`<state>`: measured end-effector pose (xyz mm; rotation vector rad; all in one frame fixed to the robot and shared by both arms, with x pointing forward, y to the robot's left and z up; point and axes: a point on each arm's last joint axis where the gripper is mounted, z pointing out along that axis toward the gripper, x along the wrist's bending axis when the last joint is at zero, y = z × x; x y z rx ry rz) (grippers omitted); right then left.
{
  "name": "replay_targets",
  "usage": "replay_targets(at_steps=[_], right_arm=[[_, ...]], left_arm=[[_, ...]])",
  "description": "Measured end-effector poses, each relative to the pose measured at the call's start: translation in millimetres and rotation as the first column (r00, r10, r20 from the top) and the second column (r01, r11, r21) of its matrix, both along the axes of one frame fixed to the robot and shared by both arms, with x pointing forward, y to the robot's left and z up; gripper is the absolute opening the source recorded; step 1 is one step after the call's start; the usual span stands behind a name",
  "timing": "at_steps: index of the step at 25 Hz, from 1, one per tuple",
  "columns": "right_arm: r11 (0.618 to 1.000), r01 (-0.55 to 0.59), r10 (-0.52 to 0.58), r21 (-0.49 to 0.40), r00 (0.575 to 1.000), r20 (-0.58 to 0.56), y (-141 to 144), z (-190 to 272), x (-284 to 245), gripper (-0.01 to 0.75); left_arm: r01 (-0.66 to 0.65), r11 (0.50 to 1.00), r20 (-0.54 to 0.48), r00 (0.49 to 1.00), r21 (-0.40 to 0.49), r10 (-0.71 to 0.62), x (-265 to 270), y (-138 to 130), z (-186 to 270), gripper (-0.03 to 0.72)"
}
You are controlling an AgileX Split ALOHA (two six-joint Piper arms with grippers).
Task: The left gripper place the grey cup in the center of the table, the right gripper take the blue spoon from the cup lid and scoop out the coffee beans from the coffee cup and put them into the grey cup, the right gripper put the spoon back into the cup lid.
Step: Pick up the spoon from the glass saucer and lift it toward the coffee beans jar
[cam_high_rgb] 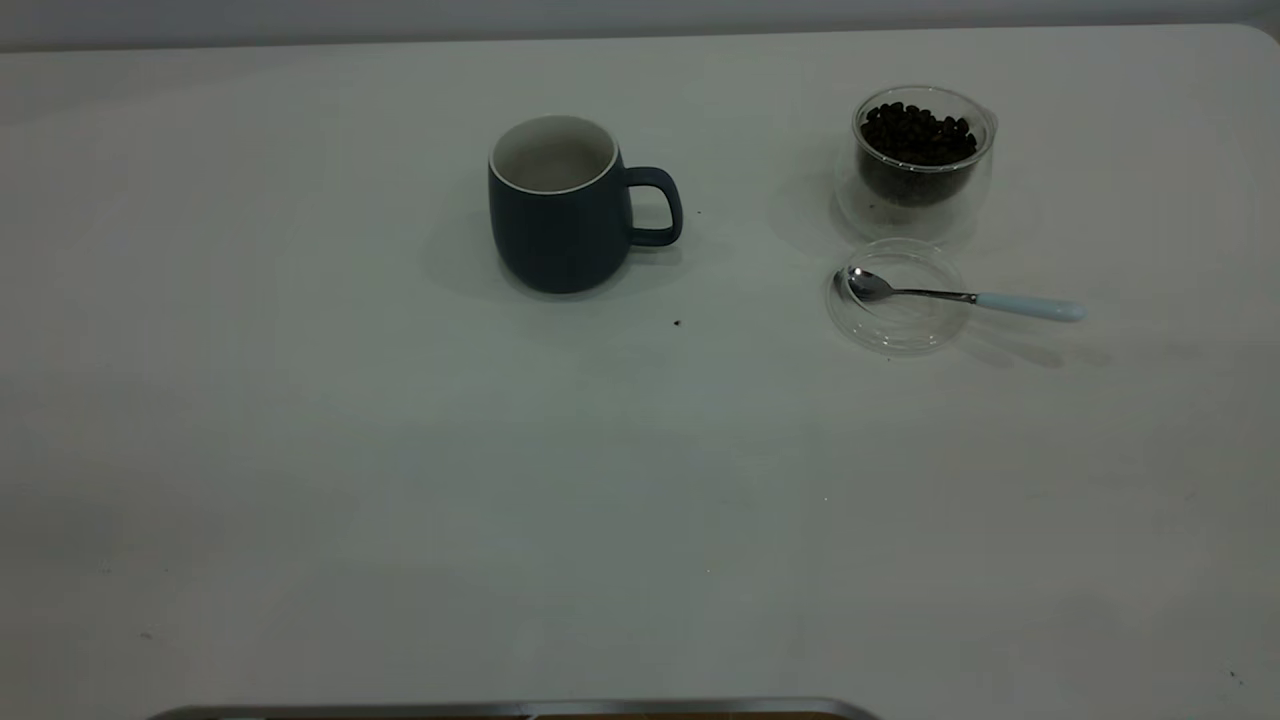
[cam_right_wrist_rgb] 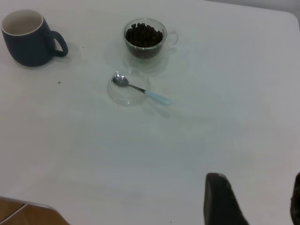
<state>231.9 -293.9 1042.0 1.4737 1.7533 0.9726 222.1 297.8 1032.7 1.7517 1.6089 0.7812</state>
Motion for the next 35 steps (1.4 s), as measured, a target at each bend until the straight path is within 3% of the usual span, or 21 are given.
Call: replay_targets(at_steps=[20,25,29,35], right_arm=[[1.0,0.001,-0.001,0.003,1.0,0.0,0.1,0.0,0.0,0.395],[0.997,0.042,-0.041,0.067,0.999,-0.017,0.3,1.5,2.8,0.4],[0.98,0.119,-0.113,0.161,0.992,-0.05,1.2,16.6,24.7,0.46],[0.973,0.153,-0.127,0.175,0.981,-0.15,8.4,36.4,97.4,0.605]], left_arm=[[0.0,1.0,-0.001,1.0,0.0,0.0,0.0,0.0,-0.1,0.545],[0.0,1.0,-0.001,1.0,0.0,0.0,0.0,0.0,-0.1,0.545],[0.0,1.0,-0.001,1.0,0.0,0.0,0.0,0.0,-0.1,0.545],[0.0,1.0,-0.001,1.0,0.0,0.0,0.0,0.0,-0.1,0.545]])
